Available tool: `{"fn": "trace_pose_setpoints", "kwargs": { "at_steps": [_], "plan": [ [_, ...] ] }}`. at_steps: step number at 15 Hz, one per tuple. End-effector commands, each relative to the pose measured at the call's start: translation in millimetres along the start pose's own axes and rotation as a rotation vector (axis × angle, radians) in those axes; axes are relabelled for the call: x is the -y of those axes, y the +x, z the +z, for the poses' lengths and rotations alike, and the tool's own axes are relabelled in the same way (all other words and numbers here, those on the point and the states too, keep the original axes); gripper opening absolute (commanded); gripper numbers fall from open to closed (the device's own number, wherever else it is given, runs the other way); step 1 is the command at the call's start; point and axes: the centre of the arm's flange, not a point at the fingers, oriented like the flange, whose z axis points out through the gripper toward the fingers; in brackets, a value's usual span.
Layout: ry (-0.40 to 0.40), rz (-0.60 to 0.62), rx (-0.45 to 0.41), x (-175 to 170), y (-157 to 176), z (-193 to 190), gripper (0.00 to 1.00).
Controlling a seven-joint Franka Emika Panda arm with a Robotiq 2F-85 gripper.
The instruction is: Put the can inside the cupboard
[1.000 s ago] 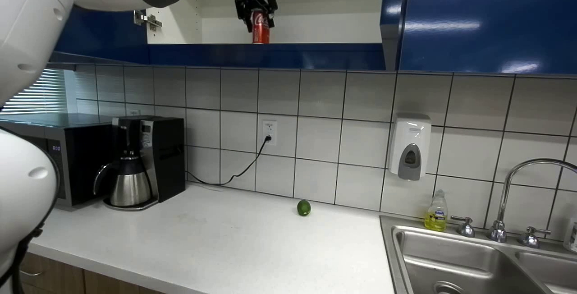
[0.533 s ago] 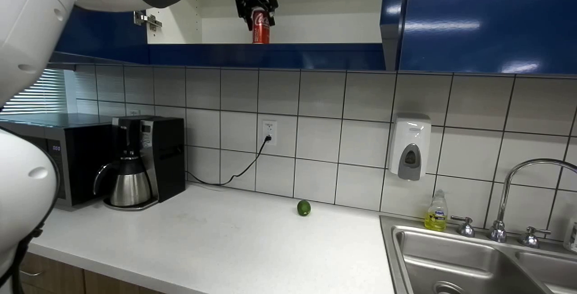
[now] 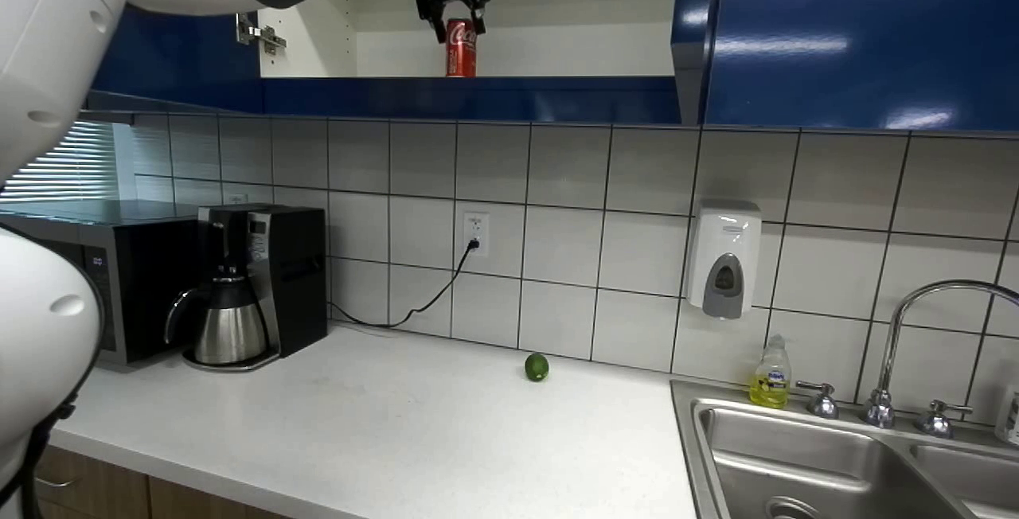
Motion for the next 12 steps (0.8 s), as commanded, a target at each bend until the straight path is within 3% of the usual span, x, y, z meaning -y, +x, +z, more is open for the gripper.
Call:
{"fn": "trace_pose_setpoints", "kwargs": {
  "at_steps": [1, 12],
  "plan": [
    [0.014, -0.027, 0.015, -10, -5, -12, 1.00],
    [0.031, -0.088, 0.025, -19, -33, -30, 1.00]
  ]
}}
